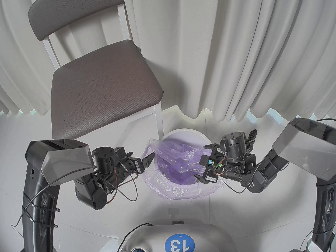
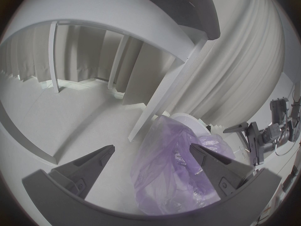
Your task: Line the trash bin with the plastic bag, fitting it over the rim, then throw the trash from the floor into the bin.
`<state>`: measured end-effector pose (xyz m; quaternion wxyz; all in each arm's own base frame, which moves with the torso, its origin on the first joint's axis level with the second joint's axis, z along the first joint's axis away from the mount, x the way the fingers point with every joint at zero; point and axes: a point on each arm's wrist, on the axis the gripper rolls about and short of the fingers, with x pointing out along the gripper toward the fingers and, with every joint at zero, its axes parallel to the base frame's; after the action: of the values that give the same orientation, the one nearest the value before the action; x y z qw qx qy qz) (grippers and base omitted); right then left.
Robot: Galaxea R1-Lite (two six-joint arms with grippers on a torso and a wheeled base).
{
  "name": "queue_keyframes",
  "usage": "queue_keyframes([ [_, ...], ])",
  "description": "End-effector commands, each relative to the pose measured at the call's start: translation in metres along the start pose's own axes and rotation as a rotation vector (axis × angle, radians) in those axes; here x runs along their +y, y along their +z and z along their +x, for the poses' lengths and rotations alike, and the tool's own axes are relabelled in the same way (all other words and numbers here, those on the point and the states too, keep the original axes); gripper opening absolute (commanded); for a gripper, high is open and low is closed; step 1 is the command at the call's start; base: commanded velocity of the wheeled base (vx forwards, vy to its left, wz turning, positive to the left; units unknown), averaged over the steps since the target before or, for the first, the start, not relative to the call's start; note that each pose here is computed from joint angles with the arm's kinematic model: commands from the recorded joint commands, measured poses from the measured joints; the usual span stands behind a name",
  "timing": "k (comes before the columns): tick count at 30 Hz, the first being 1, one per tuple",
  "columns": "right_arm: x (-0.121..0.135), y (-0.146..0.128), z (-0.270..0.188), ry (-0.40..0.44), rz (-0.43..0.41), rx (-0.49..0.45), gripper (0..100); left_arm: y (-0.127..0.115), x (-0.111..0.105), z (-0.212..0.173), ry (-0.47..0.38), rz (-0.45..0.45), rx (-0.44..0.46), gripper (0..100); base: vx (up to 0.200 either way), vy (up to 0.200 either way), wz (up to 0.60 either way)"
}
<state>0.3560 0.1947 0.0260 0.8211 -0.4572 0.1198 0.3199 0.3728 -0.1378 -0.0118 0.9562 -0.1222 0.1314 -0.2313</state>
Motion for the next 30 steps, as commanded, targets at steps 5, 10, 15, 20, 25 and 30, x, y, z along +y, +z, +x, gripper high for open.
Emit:
queue_keyframes([
  [5,0.005,-0.013,0.009,0.002,-0.001,0.027,100,-0.003,0.004,-0.002,0.004,0.002,0.009,100,0.000,0.000,0.00],
  [10,0.011,-0.015,0.008,0.020,-0.003,0.033,100,-0.002,0.002,-0.002,0.001,0.003,0.007,100,0.000,0.000,0.00],
  [15,0.017,-0.015,0.013,0.030,-0.007,0.035,100,-0.004,0.002,-0.001,0.000,0.003,0.012,100,0.000,0.000,0.00],
  [20,0.020,-0.023,0.025,0.016,-0.002,0.038,100,-0.005,0.002,0.001,0.000,0.004,0.006,100,0.000,0.000,0.00],
  [25,0.017,-0.026,0.029,0.001,0.005,0.035,100,-0.010,0.003,0.005,-0.003,0.008,-0.012,100,0.000,0.000,0.00],
  [30,0.013,-0.022,0.028,-0.021,0.007,0.013,0,-0.012,0.002,0.005,-0.004,0.008,-0.010,100,0.000,0.000,0.00],
])
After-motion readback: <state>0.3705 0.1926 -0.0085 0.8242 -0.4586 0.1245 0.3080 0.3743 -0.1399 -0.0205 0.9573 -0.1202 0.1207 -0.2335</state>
